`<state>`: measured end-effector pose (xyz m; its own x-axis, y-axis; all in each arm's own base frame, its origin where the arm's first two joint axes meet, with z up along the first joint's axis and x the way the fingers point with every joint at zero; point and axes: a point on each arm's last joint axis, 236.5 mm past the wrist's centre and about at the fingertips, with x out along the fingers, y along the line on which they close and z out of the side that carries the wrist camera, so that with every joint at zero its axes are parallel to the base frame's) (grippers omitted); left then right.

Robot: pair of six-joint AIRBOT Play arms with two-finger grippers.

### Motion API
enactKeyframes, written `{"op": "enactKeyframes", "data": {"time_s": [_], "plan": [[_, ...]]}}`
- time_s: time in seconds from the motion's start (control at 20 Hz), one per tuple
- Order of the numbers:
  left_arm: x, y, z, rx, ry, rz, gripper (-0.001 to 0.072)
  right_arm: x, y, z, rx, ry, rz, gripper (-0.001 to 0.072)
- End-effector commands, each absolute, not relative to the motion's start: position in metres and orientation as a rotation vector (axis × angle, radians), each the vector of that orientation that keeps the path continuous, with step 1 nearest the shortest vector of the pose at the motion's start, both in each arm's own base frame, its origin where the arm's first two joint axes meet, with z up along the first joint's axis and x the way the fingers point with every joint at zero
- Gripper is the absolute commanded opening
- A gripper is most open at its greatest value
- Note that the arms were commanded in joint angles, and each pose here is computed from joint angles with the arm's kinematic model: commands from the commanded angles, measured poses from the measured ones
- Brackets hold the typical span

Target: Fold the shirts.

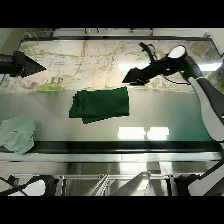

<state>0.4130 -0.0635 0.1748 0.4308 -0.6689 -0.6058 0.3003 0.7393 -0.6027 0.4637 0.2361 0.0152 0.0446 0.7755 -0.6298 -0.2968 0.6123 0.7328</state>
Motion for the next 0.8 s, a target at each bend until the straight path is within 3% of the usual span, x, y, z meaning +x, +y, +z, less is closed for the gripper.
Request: {"op": "enactKeyframes", "data": {"time_s": [0.0, 0.05, 0.1, 0.15, 0.25, 0.3, 0.35, 0.5, 0.55, 0.6, 0.75], "plan": [[0.415, -0.072, 0.185, -0.488, 0.901, -0.67, 0.0115, 0.458, 0.184, -0.04, 0.595, 1.396, 0.666, 0.0662], [0.418, -0.072, 0.187, -0.494, 0.889, -0.668, 0.0292, 0.454, 0.188, -0.056, 0.61, 1.421, 0.653, 0.0662], [0.42, -0.073, 0.19, -0.504, 0.875, -0.671, 0.0391, 0.451, 0.196, -0.072, 0.62, 1.452, 0.646, 0.0662], [0.421, -0.072, 0.191, -0.504, 0.871, -0.668, 0.0388, 0.445, 0.207, -0.084, 0.632, 1.484, 0.659, 0.0661], [0.421, -0.072, 0.191, -0.504, 0.871, -0.667, 0.0191, 0.438, 0.235, -0.099, 0.663, 1.516, 0.694, 0.066], [0.421, -0.072, 0.191, -0.504, 0.87, -0.666, 0.0151, 0.435, 0.25, -0.102, 0.677, 1.514, 0.719, 0.066], [0.421, -0.072, 0.191, -0.504, 0.869, -0.666, 0.015, 0.433, 0.265, -0.102, 0.693, 1.508, 0.746, 0.0657], [0.421, -0.072, 0.191, -0.504, 0.87, -0.666, 0.015, 0.433, 0.295, -0.105, 0.684, 1.471, 0.763, 0.0559], [0.421, -0.072, 0.191, -0.504, 0.87, -0.666, 0.015, 0.433, 0.301, -0.102, 0.683, 1.465, 0.773, 0.0269], [0.421, -0.072, 0.191, -0.504, 0.87, -0.666, 0.015, 0.433, 0.304, -0.095, 0.679, 1.457, 0.788, 0.0057], [0.42, -0.072, 0.191, -0.503, 0.874, -0.669, 0.015, 0.447, 0.295, -0.039, 0.609, 1.337, 0.84, 0.0025]]}}
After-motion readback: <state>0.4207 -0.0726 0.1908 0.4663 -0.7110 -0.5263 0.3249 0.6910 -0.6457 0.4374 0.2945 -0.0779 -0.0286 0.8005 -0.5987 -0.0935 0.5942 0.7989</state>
